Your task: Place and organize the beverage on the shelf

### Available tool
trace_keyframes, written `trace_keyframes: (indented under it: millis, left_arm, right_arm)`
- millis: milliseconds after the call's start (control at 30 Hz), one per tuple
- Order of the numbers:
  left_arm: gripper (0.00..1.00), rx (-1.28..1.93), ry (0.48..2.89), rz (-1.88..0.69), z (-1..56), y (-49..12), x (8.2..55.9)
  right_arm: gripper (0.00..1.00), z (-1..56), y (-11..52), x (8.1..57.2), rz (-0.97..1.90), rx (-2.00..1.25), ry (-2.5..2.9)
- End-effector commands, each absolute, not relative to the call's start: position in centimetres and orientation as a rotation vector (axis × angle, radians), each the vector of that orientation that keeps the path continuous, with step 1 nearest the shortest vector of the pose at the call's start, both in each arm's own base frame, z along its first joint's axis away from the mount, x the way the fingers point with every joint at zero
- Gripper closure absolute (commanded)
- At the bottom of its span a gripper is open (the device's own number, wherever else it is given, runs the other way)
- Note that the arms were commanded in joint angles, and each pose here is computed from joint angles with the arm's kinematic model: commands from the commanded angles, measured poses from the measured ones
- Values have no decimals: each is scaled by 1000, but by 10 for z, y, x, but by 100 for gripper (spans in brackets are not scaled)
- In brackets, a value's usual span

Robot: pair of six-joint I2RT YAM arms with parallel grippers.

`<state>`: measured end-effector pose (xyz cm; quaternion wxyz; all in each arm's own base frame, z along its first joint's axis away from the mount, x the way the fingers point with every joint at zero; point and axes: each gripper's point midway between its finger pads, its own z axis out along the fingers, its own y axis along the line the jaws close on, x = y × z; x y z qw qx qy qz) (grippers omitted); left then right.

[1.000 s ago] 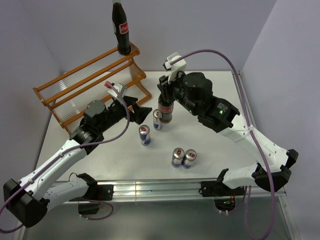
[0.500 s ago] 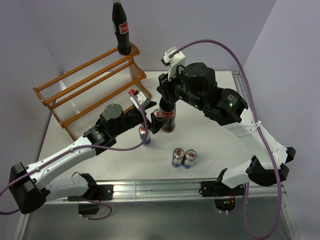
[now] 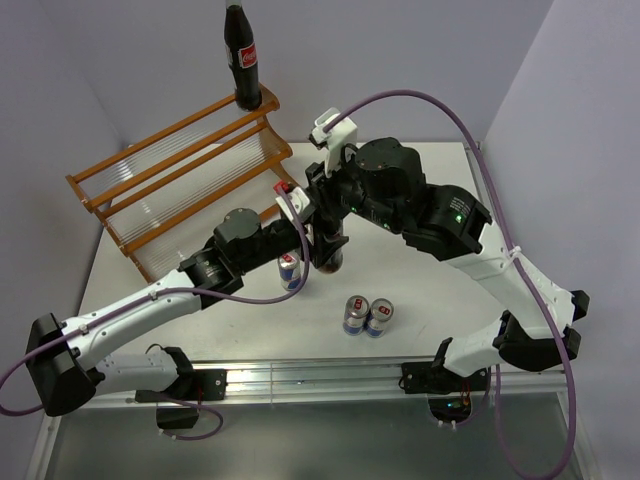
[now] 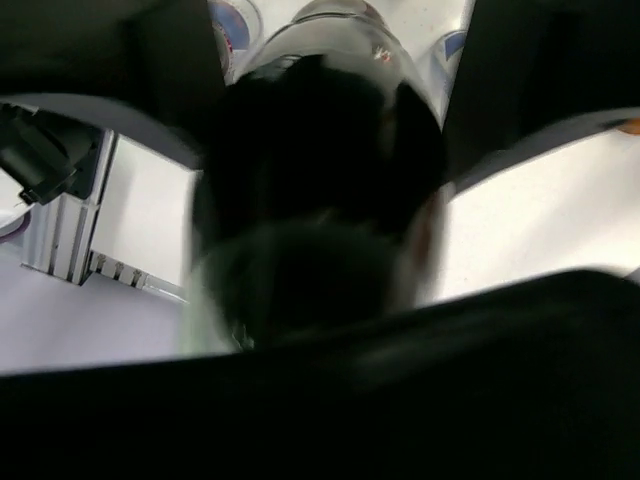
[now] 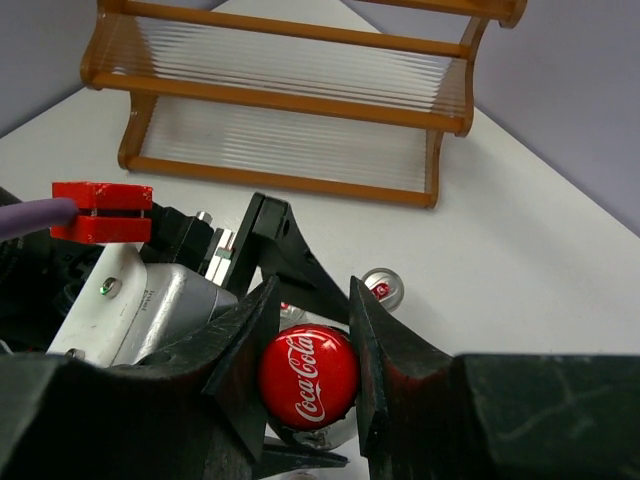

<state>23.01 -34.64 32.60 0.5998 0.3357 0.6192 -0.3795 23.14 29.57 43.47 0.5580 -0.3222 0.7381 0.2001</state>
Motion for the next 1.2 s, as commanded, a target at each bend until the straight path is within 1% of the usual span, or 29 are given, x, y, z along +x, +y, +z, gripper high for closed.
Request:
trace_keyframes:
  millis: [0,33,67,100,133,167,267,300,333,400,433,467,500,567,600,667,900,933,1167]
  left_arm:
    - [26,735,1349,-865,361,-350,235]
    - [54,727,1354,-860,361,-350,236]
    - [66,719,1359,-857,361,-350,236]
    - [75,711,1356,-857,363,-350,236]
    - [94,685,1362,-847,366,-348,239]
    - [100,664,1365,-845,368,-346,241]
    - [100,591,1354,-832,386,-338,245]
    - [100,566,1336,-832,397,-334,245]
    - [100,539,1327,-825,405,-330,246]
    - [100,481,1292,-809,427,-317,247]
    - [100,468,1282,-798,433,-313,247]
    - [100,442,1276,-783,439,-306,248]
    - [100,423,1253,-772,451,-298,246]
    - [100,384,1246,-743,460,-287,248]
    - [100,366,1225,-731,472,-280,246]
    - [100,330,1217,-711,484,-270,247]
    - [100,172,1247,-553,510,-233,268]
    - [100,151,1254,-534,512,-228,272]
    - [100,-28,1296,-377,549,-170,310]
  right_arm:
    - [100,530,286,225,602,-572,1466]
    - [100,530,285,225,600,-567,1465]
    - [100,528,285,226,594,-566,1468]
    - [100,528,285,227,591,-564,1469]
    - [100,527,284,227,588,-558,1468]
    - [100,529,283,227,591,-551,1463]
    - [82,530,278,226,594,-525,1453]
    - [69,530,277,227,591,-518,1453]
    - [62,534,273,225,600,-507,1437]
    - [51,530,271,225,591,-499,1439]
    - [48,538,265,222,607,-474,1412]
    - [45,531,265,223,599,-476,1421]
    - [36,534,259,221,605,-458,1411]
    - [27,532,255,222,597,-441,1410]
    - [18,532,250,221,589,-425,1407]
    - [10,529,246,222,579,-409,1409]
    - [3,521,219,219,545,-332,1422]
    - [0,513,216,221,525,-325,1436]
    - [0,492,193,212,549,-247,1451]
